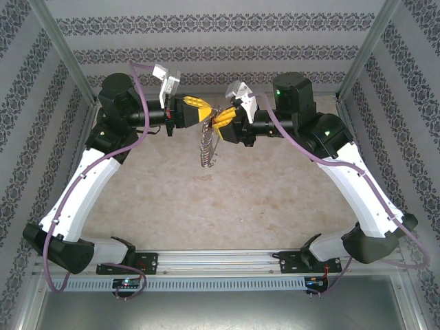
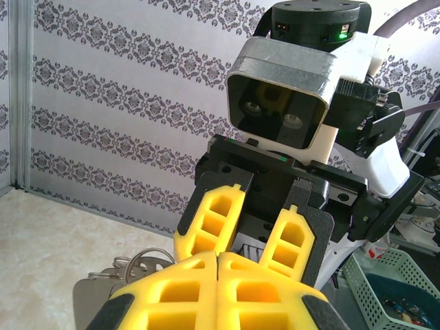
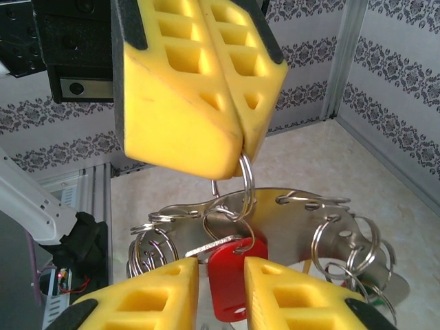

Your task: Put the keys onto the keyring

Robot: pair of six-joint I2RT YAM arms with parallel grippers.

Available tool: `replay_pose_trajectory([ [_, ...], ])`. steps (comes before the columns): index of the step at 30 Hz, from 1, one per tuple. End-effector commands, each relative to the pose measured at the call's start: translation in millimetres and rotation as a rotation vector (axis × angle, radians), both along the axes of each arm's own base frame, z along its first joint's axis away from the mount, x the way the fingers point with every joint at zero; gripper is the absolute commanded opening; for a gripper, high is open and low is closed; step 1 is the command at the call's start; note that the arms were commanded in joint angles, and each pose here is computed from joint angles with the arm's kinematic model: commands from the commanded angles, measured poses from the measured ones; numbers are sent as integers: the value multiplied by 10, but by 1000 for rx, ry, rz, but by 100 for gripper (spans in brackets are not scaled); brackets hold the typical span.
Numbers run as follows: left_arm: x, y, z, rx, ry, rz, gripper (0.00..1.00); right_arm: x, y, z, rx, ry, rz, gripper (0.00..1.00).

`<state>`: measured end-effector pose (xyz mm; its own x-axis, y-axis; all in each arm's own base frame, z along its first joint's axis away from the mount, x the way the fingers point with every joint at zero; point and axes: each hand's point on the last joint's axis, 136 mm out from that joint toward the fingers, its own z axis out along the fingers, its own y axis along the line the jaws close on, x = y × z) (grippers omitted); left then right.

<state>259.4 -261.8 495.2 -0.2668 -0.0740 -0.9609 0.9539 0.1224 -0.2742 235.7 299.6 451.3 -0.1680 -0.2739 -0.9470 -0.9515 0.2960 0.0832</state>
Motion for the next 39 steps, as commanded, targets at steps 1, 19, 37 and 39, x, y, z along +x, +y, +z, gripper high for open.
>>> replay_pose_trajectory([
  [1,-93,44,138,-29,-71,-14,0,-76,66,109,41,-5,38,23],
  [19,-98,46,150,-34,-74,-17,0,-12,48,57,33,3,1,25],
  [37,-121,55,170,-42,-76,-19,0,-132,69,22,45,30,62,30],
  [39,-123,52,182,-49,-76,-22,0,-137,68,19,46,31,62,30],
])
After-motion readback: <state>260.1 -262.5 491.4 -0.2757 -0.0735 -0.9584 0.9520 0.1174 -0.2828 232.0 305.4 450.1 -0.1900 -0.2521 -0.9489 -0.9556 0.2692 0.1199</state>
